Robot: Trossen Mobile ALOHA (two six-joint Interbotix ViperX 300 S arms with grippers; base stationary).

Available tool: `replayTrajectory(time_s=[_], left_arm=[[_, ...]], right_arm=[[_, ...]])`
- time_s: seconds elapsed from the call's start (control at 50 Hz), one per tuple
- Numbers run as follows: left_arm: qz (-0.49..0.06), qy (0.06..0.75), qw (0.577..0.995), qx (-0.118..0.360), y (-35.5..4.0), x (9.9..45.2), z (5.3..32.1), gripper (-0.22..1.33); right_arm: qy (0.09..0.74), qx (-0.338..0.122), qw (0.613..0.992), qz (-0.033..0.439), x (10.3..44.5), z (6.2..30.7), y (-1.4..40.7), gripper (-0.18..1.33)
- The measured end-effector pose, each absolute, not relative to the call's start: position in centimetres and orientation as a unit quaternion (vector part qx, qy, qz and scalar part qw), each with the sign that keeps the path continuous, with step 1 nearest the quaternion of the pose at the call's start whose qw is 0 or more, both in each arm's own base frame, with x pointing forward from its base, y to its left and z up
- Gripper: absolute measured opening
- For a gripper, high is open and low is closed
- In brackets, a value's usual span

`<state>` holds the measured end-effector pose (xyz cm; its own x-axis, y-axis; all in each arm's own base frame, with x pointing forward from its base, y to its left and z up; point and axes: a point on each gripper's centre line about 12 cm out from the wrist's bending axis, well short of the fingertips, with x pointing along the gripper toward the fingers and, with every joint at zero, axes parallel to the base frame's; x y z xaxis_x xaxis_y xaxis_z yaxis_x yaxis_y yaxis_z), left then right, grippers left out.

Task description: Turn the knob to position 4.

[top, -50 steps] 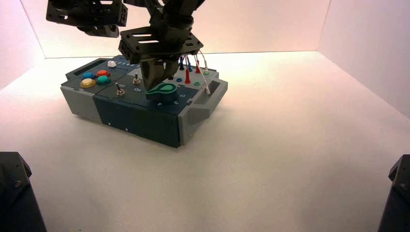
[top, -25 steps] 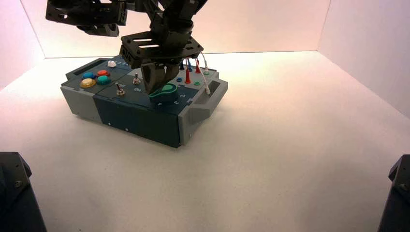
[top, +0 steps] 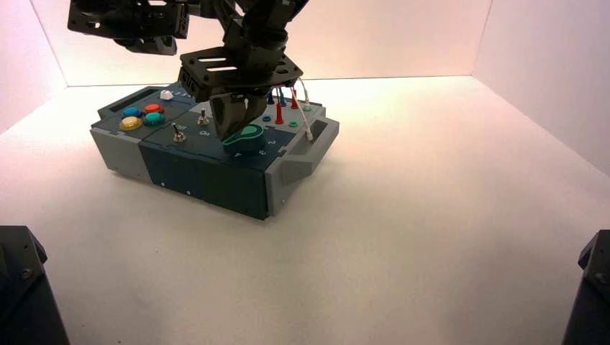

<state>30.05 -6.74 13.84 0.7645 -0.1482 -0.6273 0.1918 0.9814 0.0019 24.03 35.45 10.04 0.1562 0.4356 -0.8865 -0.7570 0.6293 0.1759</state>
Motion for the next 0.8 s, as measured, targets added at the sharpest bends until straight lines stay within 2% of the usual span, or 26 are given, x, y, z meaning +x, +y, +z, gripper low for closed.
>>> replayTrajectory(time_s=[0.8], left_arm=[[-0.090,0.331,0.939,0.032,-6.74,30.05,13.84,-0.16]], right_arm=[[0.514,-0.158,0.743,0.400,23.94,9.90,35.33,-0.14]])
